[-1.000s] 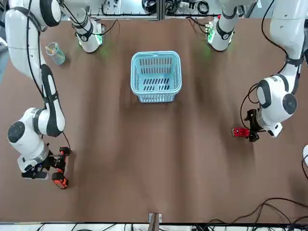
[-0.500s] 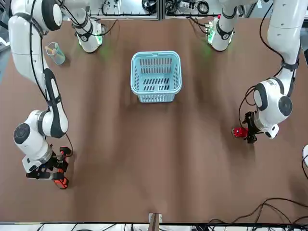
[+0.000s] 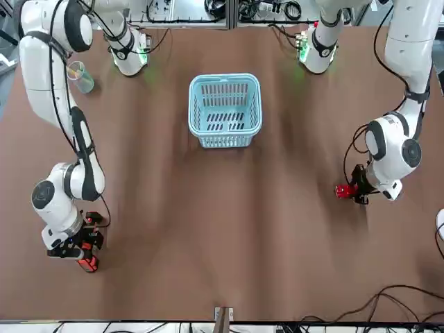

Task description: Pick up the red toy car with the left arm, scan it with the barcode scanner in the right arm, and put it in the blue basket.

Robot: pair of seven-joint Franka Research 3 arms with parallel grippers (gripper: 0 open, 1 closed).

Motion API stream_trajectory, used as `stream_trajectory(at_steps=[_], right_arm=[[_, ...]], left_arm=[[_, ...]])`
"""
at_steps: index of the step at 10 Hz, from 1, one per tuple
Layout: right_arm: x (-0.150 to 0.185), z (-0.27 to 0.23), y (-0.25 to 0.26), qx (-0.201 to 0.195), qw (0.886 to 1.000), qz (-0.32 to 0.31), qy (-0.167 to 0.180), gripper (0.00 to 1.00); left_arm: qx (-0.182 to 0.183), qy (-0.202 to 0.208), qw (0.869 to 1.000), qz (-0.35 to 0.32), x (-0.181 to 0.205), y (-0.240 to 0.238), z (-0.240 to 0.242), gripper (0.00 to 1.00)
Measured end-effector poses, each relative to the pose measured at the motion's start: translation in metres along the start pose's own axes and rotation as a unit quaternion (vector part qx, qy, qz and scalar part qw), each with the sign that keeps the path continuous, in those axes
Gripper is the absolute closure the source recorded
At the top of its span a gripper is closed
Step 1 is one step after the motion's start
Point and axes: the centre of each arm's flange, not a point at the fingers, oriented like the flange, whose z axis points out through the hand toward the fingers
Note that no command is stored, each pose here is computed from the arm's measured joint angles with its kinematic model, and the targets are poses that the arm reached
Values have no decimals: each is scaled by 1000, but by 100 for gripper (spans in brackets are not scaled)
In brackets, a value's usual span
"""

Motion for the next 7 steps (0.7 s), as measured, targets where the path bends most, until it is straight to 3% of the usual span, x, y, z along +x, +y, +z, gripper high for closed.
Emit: stream_trajectory(at_steps=[3, 5, 7], right_arm=[[1, -1, 0, 0, 1000, 0, 1, 8], [1, -1, 0, 0, 1000, 0, -3, 8], [-2, 0, -2, 2, 1000, -1, -26, 8]], left_arm=[[-25, -23, 999, 5, -46, 22, -61, 57], [-20, -45, 998, 26, -112, 24, -117, 57], [-15, -24, 999, 31, -185, 19, -140, 57]])
